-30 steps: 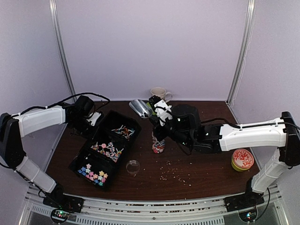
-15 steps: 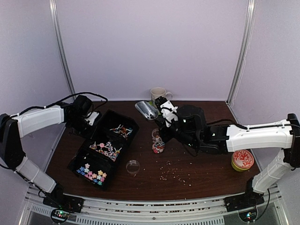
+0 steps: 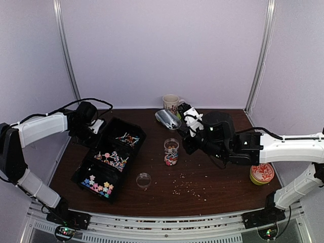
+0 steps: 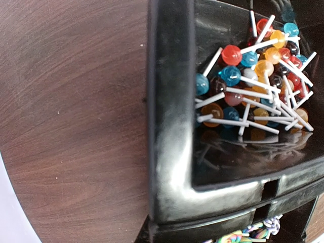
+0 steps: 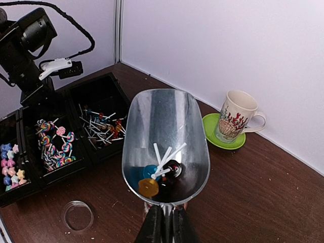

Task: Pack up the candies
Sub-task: Place the fake candies in the packing bottle.

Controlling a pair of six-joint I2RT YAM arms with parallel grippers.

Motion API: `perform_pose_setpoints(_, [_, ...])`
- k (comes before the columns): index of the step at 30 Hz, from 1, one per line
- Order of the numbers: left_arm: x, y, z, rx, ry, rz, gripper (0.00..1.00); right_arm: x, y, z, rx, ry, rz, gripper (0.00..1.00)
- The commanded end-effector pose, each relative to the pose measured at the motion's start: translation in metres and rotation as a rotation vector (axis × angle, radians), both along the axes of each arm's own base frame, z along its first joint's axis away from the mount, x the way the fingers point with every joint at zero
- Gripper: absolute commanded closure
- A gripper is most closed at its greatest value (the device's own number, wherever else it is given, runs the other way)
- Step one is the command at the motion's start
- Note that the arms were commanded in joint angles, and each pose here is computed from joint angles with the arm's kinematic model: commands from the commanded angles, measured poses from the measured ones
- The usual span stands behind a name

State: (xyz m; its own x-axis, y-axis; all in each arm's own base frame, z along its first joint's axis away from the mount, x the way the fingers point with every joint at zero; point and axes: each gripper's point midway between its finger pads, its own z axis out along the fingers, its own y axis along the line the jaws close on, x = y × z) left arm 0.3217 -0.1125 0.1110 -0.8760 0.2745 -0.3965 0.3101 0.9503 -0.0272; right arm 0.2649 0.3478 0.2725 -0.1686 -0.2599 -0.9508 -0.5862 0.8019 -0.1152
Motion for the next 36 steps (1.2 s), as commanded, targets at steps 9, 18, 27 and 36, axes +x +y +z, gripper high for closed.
perform_pose_setpoints(9, [0.021,-0.014,0.027,-0.089,-0.089,0.0,1.0,-0.014,-0.047,-0.029,-0.137,0.085,-0.066,1.0])
perform_pose_setpoints(18, [0.022,-0.013,0.026,-0.084,-0.086,0.002,1.0,-0.023,-0.06,-0.036,-0.278,0.18,-0.062,1.0])
perform_pose_setpoints(27, [0.021,-0.013,0.025,-0.085,-0.085,0.002,1.0,-0.029,-0.053,-0.042,-0.376,0.258,-0.015,1.0])
perform_pose_setpoints(36, [0.022,-0.013,0.023,-0.079,-0.079,0.004,1.0,-0.031,-0.047,-0.05,-0.429,0.297,0.007,1.0])
